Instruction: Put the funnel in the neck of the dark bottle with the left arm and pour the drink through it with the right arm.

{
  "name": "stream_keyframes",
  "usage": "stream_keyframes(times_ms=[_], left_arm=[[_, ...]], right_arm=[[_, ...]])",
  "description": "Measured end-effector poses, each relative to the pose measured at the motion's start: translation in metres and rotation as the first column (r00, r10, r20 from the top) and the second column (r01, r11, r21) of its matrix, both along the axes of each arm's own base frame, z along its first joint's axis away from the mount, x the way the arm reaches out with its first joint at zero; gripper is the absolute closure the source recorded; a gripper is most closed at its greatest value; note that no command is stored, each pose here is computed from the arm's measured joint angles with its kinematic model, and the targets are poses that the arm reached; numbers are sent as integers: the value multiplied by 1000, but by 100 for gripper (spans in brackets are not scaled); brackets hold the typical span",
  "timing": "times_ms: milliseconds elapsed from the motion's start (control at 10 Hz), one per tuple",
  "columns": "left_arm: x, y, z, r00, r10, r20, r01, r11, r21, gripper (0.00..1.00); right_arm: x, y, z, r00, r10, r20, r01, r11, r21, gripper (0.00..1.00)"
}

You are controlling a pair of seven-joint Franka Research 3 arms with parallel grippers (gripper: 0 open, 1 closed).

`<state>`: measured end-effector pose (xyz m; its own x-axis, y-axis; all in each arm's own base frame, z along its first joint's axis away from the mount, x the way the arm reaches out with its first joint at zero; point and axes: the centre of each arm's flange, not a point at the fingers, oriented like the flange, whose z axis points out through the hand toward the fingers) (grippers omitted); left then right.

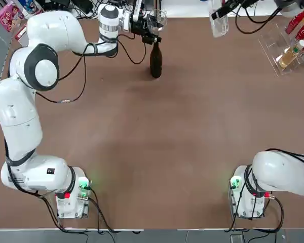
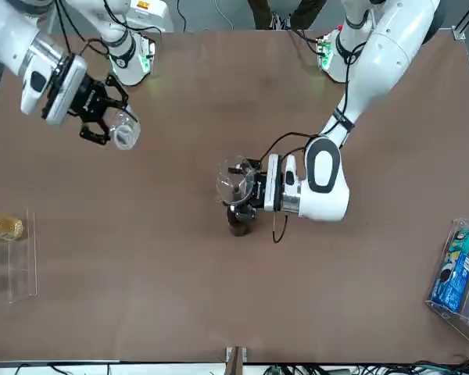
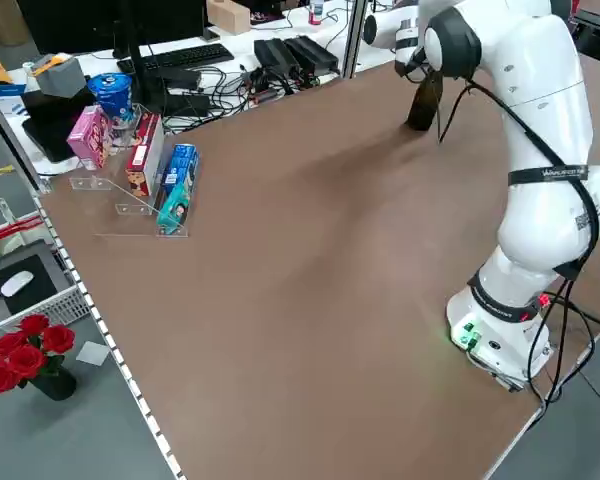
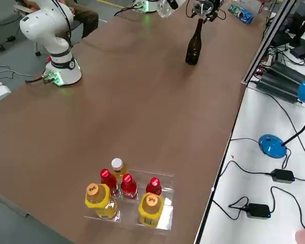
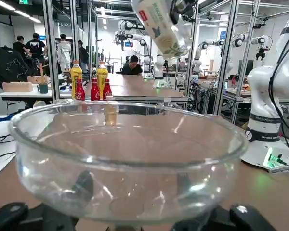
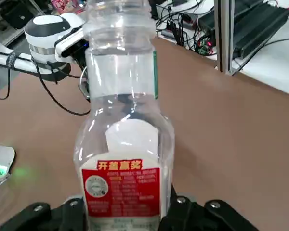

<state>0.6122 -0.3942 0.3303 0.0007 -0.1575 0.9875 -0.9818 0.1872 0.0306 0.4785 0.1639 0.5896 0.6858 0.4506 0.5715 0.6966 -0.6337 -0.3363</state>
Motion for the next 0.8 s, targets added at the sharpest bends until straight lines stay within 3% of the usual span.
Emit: stream_keyframes(times_ms=[500, 600, 800], left_arm=[[2, 5, -8, 1000, -6, 8, 7, 1000, -11, 48], [2, 6, -8, 1000, -6, 8, 6, 1000, -12, 59], [4, 7, -8, 1000, -4, 9, 4, 1000, -13, 65]], right_arm=[[-45, 87, 7, 979, -162, -126, 148, 983, -112, 49], [-52, 100, 6, 971, -192, -141, 174, 976, -131, 49], [-65, 127, 9, 950, -263, -169, 236, 958, -162, 49]])
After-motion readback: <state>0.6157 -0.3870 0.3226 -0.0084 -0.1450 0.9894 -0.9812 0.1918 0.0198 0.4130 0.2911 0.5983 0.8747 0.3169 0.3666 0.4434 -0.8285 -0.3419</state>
